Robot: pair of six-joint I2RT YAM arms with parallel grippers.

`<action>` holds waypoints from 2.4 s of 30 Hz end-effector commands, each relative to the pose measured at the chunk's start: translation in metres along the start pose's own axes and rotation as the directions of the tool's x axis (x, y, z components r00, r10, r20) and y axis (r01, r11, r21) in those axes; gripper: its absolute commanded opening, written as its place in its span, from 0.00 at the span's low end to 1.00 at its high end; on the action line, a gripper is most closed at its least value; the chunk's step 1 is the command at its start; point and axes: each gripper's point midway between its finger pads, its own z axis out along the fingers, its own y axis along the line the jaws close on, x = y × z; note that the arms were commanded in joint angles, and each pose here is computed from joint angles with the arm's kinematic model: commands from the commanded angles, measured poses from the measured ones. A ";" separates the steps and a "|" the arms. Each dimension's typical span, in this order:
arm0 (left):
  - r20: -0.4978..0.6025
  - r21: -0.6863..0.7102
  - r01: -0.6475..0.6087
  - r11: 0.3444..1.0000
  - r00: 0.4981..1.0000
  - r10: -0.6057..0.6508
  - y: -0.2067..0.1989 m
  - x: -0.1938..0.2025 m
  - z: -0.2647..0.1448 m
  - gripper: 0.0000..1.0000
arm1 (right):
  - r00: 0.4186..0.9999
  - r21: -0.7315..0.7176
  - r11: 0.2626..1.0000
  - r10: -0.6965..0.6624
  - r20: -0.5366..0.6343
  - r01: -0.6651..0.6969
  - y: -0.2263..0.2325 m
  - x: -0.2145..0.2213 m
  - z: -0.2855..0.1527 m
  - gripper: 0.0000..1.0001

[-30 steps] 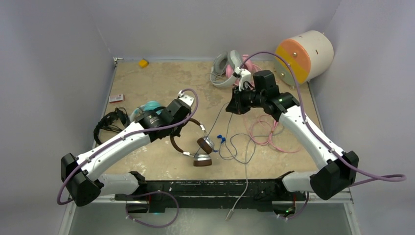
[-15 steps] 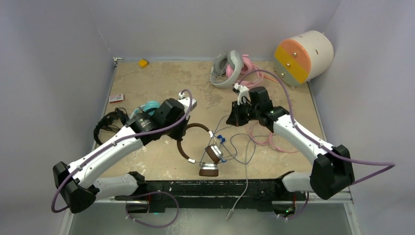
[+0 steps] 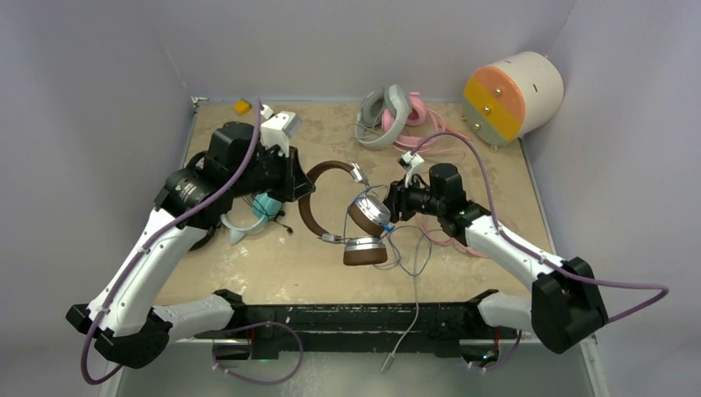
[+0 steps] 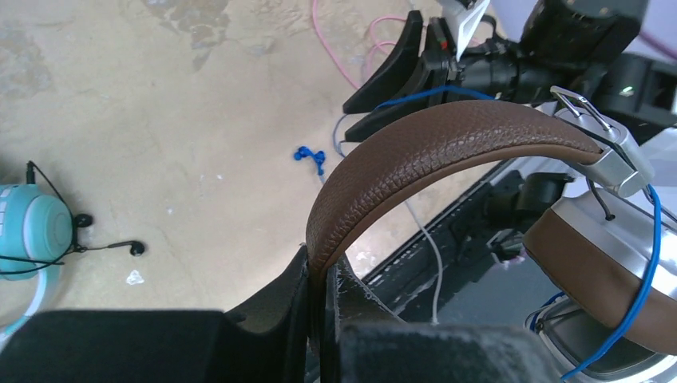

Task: Wrap the headphones
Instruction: Wrap the headphones cable around the headphones.

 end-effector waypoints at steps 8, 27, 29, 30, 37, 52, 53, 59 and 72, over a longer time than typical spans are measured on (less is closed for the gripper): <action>0.076 0.084 0.109 0.990 0.990 -0.116 -0.037 -0.044 -0.032 0.00 | 0.973 -0.141 0.985 -0.068 0.222 0.101 0.021 -0.007 -0.005 0.70; 0.126 -0.075 0.311 0.948 0.946 -0.300 -0.005 -0.086 0.001 0.00 | 0.959 -0.312 0.936 -0.077 0.274 0.164 0.084 0.031 0.028 0.41; 0.158 -0.114 0.359 0.926 0.927 -0.340 0.014 -0.093 0.006 0.00 | 0.959 -0.348 0.919 -0.095 0.269 0.188 0.099 0.038 0.024 0.30; 0.171 -0.125 0.384 0.915 0.917 -0.362 0.022 -0.097 0.009 0.00 | 0.958 -0.367 0.907 -0.113 0.263 0.208 0.109 0.041 0.020 0.24; 0.317 -0.257 0.601 0.757 0.792 -0.521 0.097 -0.109 0.029 0.00 | 0.962 -0.397 0.890 -0.141 0.232 0.226 0.146 0.064 -0.002 0.04; 0.500 -0.562 0.686 0.462 0.726 -0.472 0.188 -0.058 0.032 0.00 | 0.983 -0.290 0.941 -0.185 -0.007 0.175 0.176 0.039 -0.018 0.00; 0.508 -0.577 0.680 0.452 0.733 -0.453 0.192 -0.056 0.029 0.00 | 0.981 -0.285 0.941 -0.192 -0.005 0.183 0.177 0.036 -0.022 0.00; 0.414 -0.754 0.543 0.370 0.830 -0.374 0.225 -0.021 0.026 0.00 | 0.963 -0.220 0.943 -0.265 -0.038 0.251 0.181 0.011 -0.049 0.00; 0.010 -0.694 0.125 0.709 0.986 -0.164 0.196 0.029 0.073 0.00 | 0.922 -0.050 0.922 -0.385 -0.035 0.384 0.174 -0.041 -0.081 0.00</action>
